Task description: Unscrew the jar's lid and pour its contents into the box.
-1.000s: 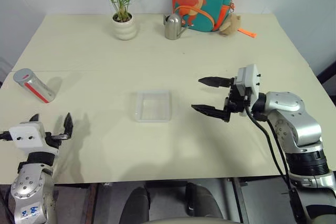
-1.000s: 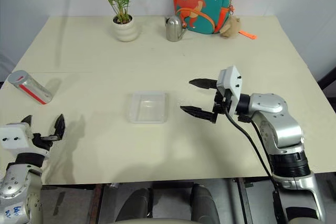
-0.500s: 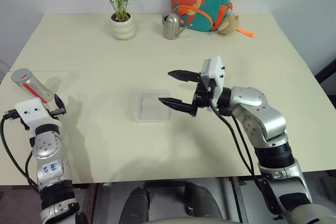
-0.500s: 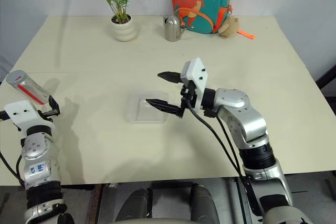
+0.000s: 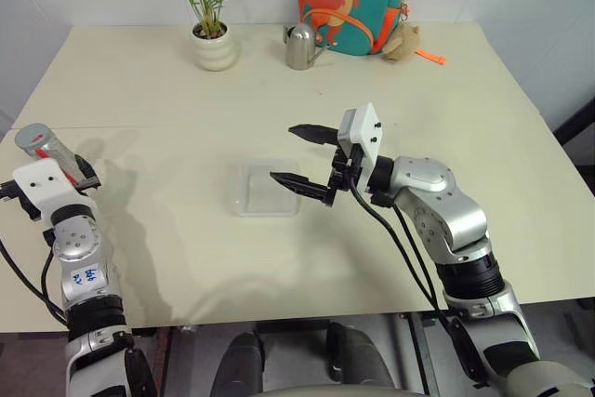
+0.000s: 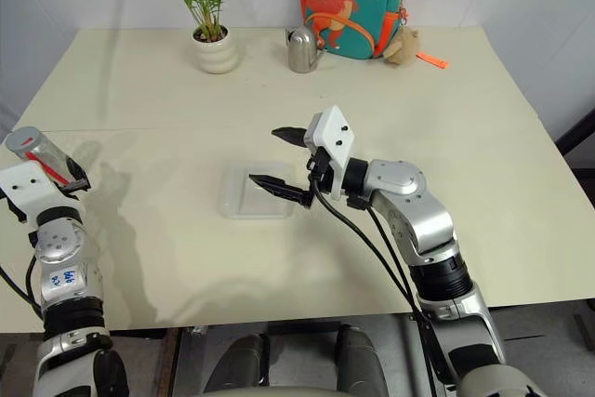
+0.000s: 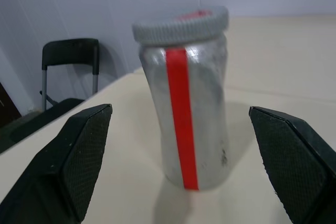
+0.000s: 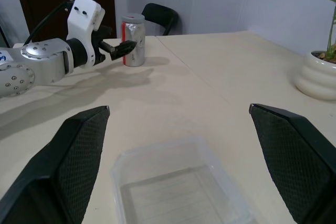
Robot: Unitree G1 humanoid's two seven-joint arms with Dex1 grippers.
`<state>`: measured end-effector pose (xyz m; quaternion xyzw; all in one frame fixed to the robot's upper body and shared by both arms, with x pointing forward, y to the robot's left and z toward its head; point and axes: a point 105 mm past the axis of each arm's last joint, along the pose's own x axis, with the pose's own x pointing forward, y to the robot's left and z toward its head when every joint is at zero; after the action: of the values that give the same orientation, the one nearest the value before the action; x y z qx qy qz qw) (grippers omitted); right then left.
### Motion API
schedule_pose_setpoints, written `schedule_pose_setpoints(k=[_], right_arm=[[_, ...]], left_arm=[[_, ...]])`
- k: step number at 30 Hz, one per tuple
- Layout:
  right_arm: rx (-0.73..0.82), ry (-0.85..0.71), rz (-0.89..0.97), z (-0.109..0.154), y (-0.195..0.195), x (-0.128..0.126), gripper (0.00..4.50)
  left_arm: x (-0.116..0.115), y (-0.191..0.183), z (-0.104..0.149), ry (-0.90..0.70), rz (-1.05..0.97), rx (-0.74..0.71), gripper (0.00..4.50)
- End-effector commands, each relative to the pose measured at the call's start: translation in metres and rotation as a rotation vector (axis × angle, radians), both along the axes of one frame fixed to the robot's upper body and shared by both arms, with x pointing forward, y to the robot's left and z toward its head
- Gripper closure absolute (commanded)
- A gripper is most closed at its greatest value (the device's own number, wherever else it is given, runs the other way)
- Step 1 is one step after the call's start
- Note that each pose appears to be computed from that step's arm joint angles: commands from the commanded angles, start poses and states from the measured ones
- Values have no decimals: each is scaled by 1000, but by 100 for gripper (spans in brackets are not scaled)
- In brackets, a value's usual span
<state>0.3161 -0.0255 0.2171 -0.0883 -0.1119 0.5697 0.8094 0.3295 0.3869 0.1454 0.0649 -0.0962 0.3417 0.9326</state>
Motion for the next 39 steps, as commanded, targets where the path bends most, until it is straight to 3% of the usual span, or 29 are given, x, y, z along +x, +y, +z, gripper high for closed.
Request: schedule_pose_setpoints(k=[1,18,21,27,33,39], right_arm=[[26,-47,-13,10,-3,-3,0],[58,-45,-61,13,-8,-2,0],[65,-44,-63,13,-9,-3,0],[75,-42,-61,14,-10,-4,0],[87,-36,-71,13,-12,-3,0],[77,-38,-93,12,-22,-6,0]], left_arm=[[1,10,15,-41,6,32,4],[34,25,24,-20,-68,11,4],[35,26,21,-10,-62,1,64],[32,29,14,-9,-44,-16,253],[34,20,29,-61,-121,37,256],[46,-29,67,-157,-475,18,256]])
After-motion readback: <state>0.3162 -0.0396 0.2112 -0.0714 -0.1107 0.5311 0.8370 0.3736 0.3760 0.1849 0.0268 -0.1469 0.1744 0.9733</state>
